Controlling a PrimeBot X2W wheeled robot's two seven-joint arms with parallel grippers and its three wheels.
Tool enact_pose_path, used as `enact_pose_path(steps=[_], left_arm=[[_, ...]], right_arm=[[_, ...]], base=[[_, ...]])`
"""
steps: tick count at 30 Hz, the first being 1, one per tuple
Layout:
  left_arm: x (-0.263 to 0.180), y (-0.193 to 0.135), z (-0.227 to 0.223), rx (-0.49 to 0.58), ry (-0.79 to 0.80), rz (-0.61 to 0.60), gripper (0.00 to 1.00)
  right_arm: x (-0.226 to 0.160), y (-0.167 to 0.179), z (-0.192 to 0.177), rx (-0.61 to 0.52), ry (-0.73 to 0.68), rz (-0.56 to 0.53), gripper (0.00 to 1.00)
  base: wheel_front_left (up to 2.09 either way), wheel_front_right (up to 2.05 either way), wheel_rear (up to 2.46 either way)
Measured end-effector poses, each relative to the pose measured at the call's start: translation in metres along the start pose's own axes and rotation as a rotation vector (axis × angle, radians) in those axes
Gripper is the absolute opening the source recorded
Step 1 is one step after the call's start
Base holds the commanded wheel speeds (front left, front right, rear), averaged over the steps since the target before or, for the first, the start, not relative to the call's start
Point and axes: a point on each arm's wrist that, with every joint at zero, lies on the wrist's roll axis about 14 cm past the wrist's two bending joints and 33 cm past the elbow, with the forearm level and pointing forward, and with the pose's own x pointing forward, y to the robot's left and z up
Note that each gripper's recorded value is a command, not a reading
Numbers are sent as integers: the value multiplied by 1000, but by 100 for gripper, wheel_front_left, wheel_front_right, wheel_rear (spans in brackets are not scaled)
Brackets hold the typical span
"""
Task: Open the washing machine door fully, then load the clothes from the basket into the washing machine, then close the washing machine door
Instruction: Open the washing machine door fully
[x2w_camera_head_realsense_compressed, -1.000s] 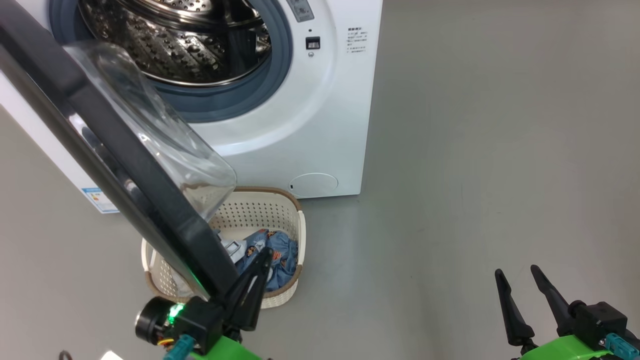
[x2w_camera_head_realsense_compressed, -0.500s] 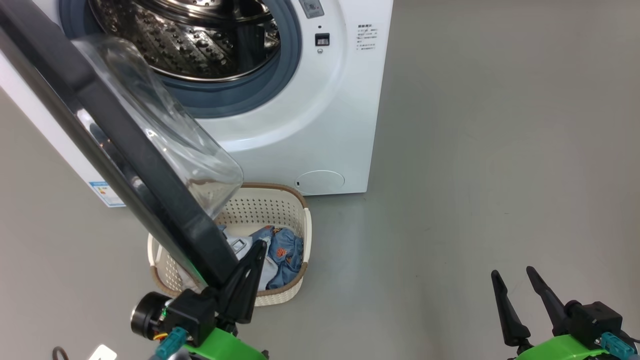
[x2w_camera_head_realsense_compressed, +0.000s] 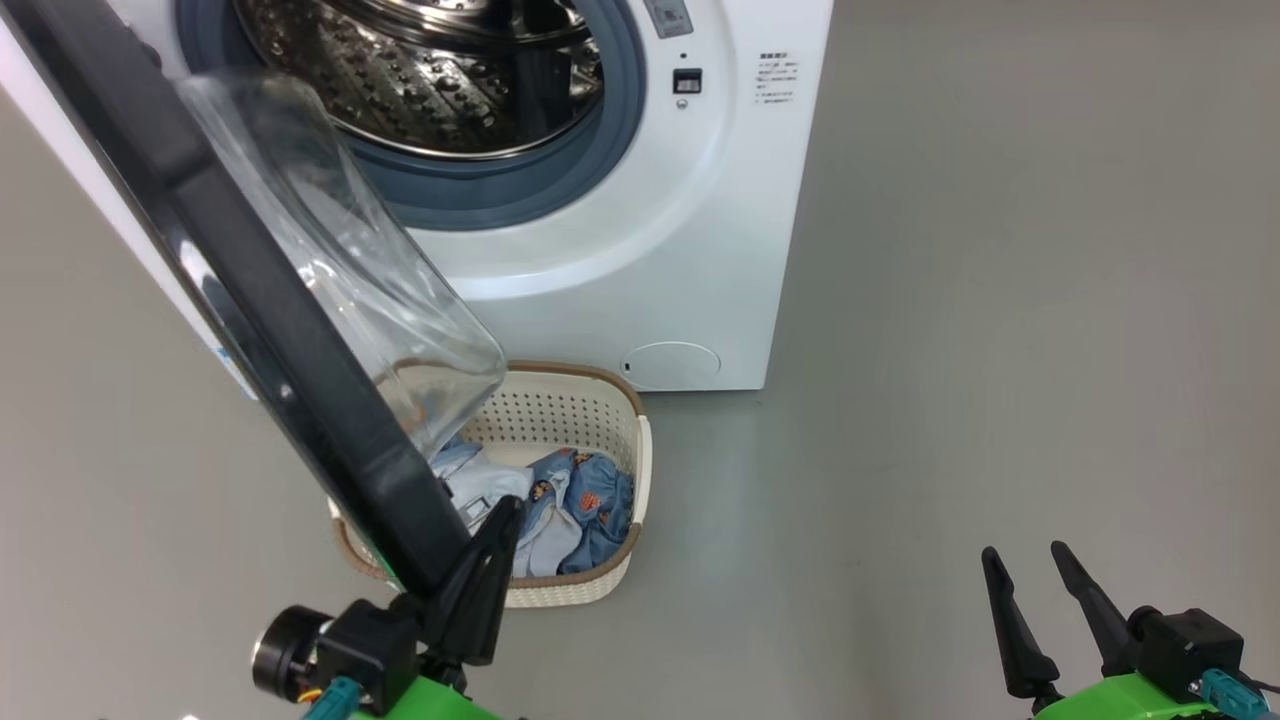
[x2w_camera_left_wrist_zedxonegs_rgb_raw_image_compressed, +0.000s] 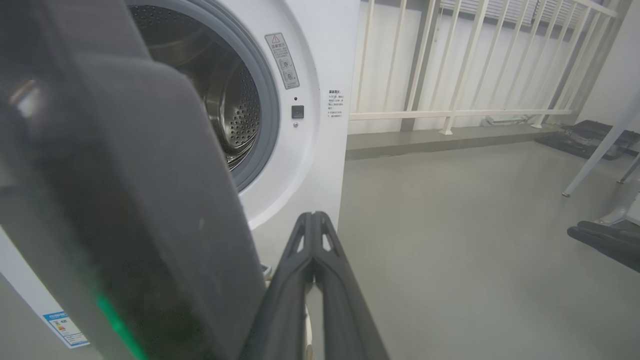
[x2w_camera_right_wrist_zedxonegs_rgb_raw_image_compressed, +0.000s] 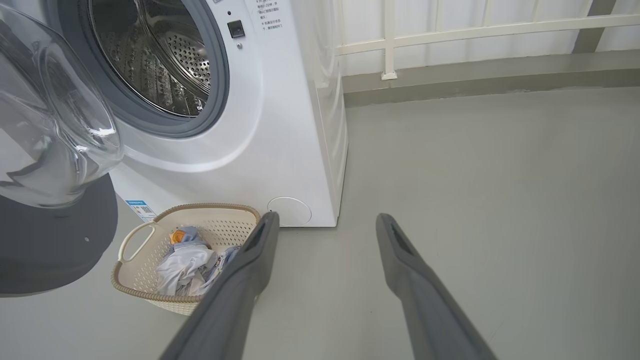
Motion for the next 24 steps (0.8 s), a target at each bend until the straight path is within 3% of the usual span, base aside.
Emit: enact_pose_path(steps=[24], left_arm=[[-42, 31, 13, -4, 17, 165, 0]], right_arm=[[17, 33, -4, 23, 13, 95, 100]], base=[[0, 0, 0]])
